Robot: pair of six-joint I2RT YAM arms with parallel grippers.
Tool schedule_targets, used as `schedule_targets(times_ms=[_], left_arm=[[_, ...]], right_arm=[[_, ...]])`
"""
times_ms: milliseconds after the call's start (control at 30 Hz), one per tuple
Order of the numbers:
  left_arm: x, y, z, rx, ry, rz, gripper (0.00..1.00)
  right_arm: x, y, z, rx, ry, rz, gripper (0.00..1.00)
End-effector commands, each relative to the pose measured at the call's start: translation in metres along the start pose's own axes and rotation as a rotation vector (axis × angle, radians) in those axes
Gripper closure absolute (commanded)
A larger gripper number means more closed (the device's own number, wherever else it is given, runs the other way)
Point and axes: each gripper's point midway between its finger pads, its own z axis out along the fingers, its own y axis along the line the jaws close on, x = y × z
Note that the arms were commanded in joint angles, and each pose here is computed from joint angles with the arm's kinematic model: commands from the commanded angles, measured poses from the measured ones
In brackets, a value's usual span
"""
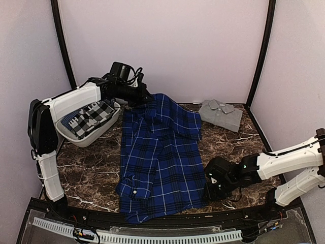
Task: Fold and stack the long sleeve shirts
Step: Pick up the corner of the shirt from the center of the board.
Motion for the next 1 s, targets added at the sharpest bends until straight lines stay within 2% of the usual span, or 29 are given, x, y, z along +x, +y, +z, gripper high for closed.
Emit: schedule_targets(times_ms=[0, 67, 233, 333, 633, 867, 967], left_arm=[[-0.022, -0.029, -0.028, 0.040, -0.064, 0.054, 0.98], [-0.023, -0.030, -0.028, 0.040, -0.066, 0.054, 0.98], [-0.035, -0.040, -0.037, 0.041, -0.090, 0.080, 0.98], [-0.046, -0.047, -0.045, 0.038, -0.116, 0.103, 0.98], [-0.092, -0.047, -0.096, 0.009, -0.245, 0.121, 0.98], [-0.108, -0.007, -0.135, -0.101, -0.290, 0.086, 0.99], [-0.111, 0.010, -0.163, -0.165, -0.339, 0.073, 0.99]], right_arm=[[0.009, -0.004, 0.009, 0.064, 0.022, 0.026, 0.71], [0.008, -0.009, 0.012, 0.102, 0.010, 0.023, 0.74], [0.008, -0.008, 0.012, 0.129, 0.002, 0.018, 0.92], [0.004, -0.010, 0.006, 0.144, -0.020, 0.029, 0.97], [-0.018, 0.006, -0.028, 0.106, -0.135, 0.034, 1.00], [-0.028, 0.063, -0.040, 0.015, -0.169, -0.118, 1.00], [-0.025, 0.086, -0.034, -0.019, -0.152, -0.196, 1.00]])
